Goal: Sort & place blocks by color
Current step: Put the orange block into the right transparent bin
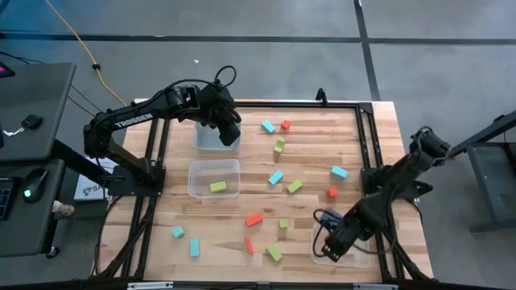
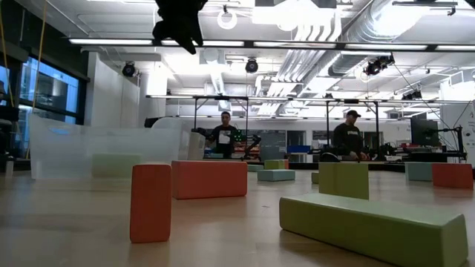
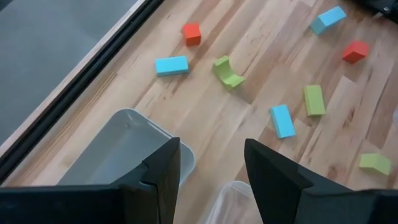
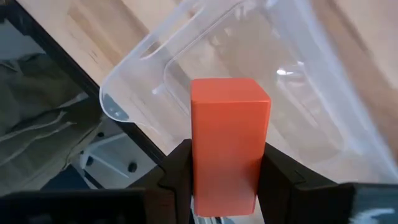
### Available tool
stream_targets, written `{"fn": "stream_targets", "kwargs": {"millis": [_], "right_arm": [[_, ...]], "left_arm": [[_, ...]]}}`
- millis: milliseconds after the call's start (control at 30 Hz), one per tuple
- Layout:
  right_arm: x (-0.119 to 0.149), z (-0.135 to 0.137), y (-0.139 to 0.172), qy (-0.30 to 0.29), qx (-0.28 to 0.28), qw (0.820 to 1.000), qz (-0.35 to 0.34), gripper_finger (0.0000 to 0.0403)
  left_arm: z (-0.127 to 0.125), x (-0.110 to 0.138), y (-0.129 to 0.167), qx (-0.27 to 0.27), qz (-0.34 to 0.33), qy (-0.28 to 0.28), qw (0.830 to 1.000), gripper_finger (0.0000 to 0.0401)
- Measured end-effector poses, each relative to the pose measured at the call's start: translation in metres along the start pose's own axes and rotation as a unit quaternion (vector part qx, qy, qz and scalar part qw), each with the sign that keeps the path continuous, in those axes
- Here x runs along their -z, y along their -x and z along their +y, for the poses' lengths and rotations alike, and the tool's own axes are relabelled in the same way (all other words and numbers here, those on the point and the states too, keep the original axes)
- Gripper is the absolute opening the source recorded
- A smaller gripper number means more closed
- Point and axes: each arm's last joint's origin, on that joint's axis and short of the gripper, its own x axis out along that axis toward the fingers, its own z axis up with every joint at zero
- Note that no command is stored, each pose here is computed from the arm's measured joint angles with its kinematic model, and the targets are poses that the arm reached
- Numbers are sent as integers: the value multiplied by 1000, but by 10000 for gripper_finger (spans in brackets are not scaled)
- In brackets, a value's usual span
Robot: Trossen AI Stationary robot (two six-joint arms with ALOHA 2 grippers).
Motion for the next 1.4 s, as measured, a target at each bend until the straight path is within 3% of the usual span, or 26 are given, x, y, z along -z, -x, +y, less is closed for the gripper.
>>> {"fn": "stream_targets", "kwargs": {"millis": [467,1100,1400], "right_arm": [[5,7,-57,-12,78,997,15,114],[2,4,-92,-26,137,990,32,114],[-1,4,-92,-33,137,989,33,166]], "left_arm": [[-6,2,1,5,1,1,1000,152],[-6,2,0,4,2,-7,1000,152],[-6,2,0,4,2,-9,1000,152]]}}
